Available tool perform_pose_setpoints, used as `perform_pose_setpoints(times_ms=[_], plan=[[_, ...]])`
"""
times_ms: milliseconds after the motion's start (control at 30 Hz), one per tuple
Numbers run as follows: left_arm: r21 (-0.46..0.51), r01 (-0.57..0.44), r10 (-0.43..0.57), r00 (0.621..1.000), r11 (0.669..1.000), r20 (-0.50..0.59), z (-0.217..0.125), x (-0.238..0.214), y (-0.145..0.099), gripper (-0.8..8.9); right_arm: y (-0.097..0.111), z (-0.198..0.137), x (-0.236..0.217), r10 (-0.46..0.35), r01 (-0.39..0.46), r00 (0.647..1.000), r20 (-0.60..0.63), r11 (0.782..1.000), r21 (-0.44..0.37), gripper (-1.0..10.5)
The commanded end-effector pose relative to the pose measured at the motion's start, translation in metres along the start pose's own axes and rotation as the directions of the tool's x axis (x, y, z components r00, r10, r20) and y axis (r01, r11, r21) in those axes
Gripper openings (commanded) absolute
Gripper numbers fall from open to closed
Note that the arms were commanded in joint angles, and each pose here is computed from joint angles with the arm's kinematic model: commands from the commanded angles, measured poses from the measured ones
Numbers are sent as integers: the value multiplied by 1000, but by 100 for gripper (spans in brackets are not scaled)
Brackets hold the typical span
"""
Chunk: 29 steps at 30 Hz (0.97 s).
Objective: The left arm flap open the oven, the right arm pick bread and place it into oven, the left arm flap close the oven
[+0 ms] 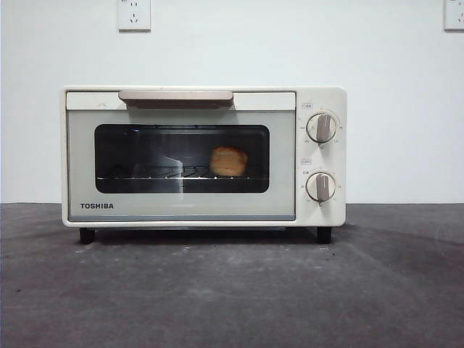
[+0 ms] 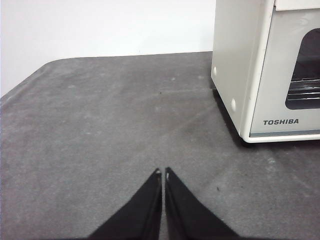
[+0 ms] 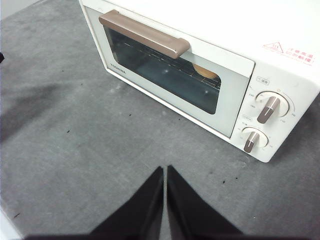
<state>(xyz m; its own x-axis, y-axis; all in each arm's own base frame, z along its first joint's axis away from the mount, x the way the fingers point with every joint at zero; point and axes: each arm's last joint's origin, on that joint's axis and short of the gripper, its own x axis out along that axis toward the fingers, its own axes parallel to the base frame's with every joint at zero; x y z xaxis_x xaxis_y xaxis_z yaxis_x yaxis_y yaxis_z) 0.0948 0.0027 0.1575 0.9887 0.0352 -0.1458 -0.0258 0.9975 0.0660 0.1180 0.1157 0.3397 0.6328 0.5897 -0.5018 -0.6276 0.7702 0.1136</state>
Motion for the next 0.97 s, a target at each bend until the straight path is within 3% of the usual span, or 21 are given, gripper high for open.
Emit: perform_pose_setpoints(times_ms=[33, 133, 267, 467, 733, 967], plan=[[4, -3, 3, 1000, 1000, -3, -5, 2, 0, 20, 2, 3, 1, 9, -9, 1000, 11, 1000, 6, 6], [4, -3, 3, 1000, 1000, -3, -5, 2, 0, 20, 1, 3, 1, -2, 3, 1000, 14, 1000, -21, 6], [4, -3, 3, 1000, 1000, -3, -5, 2, 0, 20, -11, 6, -5, -93, 92, 993, 71, 996, 11, 6], [4, -2, 2, 1000, 1000, -3, -5, 2, 0, 20, -38, -10, -18, -141, 125, 954, 266, 989, 74, 6], [4, -3, 3, 1000, 1000, -3, -5, 2, 0, 20, -67, -75, -26, -358, 338, 803, 476, 932, 131, 6], [4, -3, 3, 1000, 1000, -3, -5, 2, 0, 20, -79, -125, -17, -474, 461, 693, 543, 871, 173, 6]])
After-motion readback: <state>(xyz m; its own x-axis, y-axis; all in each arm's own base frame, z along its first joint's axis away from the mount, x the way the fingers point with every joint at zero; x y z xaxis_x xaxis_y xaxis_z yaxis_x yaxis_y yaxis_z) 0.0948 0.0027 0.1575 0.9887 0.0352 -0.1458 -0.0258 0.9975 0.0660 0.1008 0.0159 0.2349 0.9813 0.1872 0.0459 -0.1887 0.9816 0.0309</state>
